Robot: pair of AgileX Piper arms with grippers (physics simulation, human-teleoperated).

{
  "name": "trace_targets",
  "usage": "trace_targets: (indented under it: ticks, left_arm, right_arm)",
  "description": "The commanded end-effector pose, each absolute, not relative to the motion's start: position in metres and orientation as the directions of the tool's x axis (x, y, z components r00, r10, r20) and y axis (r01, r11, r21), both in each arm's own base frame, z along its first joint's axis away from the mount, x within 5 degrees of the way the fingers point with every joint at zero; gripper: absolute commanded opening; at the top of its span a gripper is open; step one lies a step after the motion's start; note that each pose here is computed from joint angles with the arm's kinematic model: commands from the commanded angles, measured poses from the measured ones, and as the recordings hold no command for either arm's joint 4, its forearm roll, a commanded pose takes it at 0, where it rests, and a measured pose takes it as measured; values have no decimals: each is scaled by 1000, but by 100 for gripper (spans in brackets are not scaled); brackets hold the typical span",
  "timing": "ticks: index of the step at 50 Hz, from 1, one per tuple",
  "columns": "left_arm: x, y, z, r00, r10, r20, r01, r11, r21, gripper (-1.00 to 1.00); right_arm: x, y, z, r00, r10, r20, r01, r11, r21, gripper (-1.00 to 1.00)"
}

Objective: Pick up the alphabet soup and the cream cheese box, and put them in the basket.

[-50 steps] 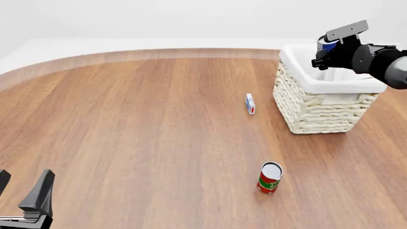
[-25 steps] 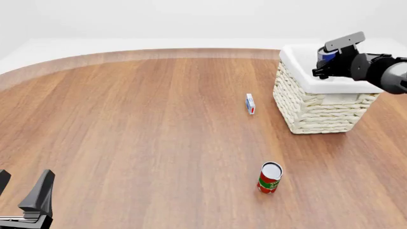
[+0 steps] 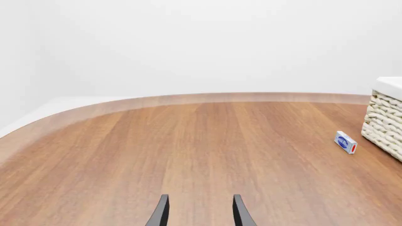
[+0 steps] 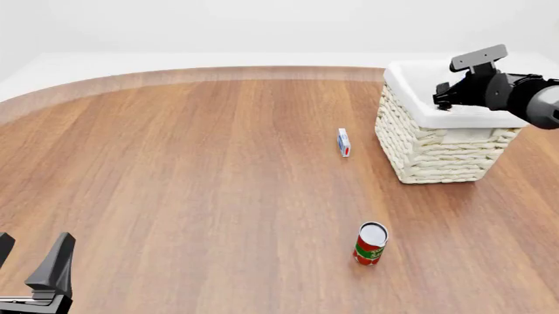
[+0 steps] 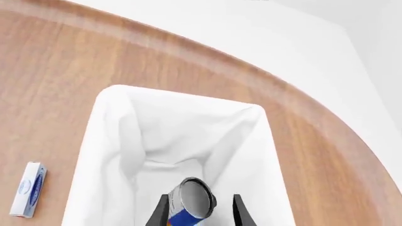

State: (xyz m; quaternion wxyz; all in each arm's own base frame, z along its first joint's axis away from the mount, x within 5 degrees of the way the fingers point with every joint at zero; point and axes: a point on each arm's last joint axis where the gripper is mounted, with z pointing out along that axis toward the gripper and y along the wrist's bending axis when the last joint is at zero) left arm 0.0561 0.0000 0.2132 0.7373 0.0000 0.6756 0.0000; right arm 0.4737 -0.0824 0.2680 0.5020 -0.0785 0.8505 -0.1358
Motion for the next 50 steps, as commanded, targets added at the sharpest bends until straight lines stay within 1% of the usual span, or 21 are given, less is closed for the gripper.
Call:
trace_targets:
  ticks: [1, 23, 33, 50]
  left_arm:
    - [56, 0, 213, 87, 0, -996, 0, 1000, 0, 100]
    - [56, 0, 213, 87, 0, -996, 0, 1000, 0, 100]
    - [56, 0, 213, 87, 0, -996, 0, 1000, 0, 100]
    - [56, 0, 213, 87, 0, -996, 0, 1000, 0, 100]
  right_arm:
    - [474, -86, 276, -469, -237, -851, 31, 958, -284, 100]
    - [463, -71, 293, -434, -213, -875, 32, 967, -251, 100]
    - [447, -63, 311, -399, -210, -893, 36, 969, -244, 100]
    - [418, -52, 326, -360, -219, -907, 31, 969, -247, 100]
